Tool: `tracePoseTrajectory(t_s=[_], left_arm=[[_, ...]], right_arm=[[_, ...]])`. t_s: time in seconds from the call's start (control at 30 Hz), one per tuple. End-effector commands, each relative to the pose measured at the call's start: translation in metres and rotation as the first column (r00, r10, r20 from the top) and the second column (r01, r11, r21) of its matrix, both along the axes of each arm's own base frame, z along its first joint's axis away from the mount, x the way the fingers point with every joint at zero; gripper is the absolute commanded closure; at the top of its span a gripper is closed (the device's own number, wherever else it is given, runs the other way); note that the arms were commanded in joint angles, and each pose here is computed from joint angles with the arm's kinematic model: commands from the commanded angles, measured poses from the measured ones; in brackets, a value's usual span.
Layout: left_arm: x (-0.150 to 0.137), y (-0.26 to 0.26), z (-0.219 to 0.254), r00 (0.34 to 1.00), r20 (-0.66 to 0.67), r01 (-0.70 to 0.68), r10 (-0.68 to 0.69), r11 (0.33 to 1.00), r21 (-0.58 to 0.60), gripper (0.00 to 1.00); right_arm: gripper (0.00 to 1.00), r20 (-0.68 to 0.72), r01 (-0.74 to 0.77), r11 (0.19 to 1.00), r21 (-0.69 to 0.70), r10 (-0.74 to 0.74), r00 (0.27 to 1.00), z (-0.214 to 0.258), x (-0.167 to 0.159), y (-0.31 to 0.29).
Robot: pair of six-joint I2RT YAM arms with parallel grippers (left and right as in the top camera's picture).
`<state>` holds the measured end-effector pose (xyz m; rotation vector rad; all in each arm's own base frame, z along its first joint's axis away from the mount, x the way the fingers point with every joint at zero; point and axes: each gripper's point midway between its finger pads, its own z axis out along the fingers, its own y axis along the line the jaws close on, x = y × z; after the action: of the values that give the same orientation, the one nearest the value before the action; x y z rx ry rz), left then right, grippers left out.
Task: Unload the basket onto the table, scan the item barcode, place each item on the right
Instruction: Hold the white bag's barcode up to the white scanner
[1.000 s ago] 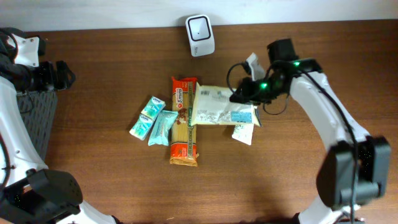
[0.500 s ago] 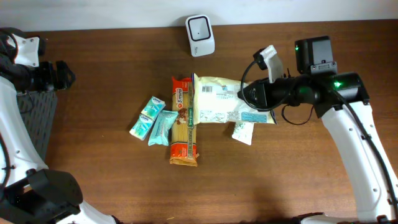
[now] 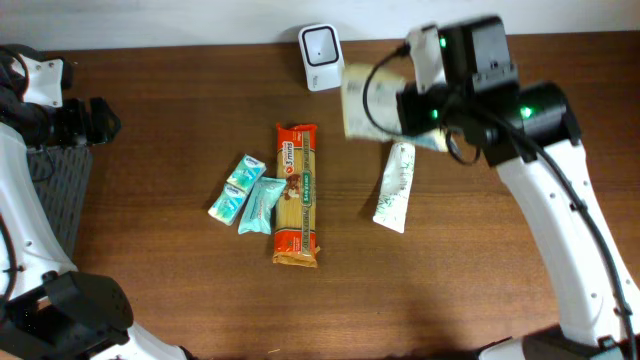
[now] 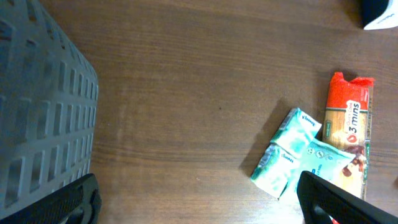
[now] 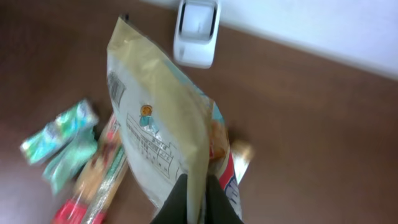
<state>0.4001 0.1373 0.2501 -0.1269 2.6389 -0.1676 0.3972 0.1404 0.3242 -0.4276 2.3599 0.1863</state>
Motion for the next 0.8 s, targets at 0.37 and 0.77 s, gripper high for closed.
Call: tracePoseTrajectory(t_s=[0.37, 0.77], left_arm=[[0.001, 0.001, -0.004, 1.0, -0.009, -0.011, 0.011, 1.0, -0.008, 0.01], [0.001, 0.001, -0.004, 1.0, -0.009, -0.011, 0.011, 1.0, -0.008, 0.01]], right_arm=[[0.96, 0.433, 0.226, 0.647, -0.728, 0.179, 0.883, -0.024, 0.189, 0.054], [0.96, 0.419, 0.23, 0.46, -0.858, 0.365, 0.832, -0.092, 0.244, 0.084]])
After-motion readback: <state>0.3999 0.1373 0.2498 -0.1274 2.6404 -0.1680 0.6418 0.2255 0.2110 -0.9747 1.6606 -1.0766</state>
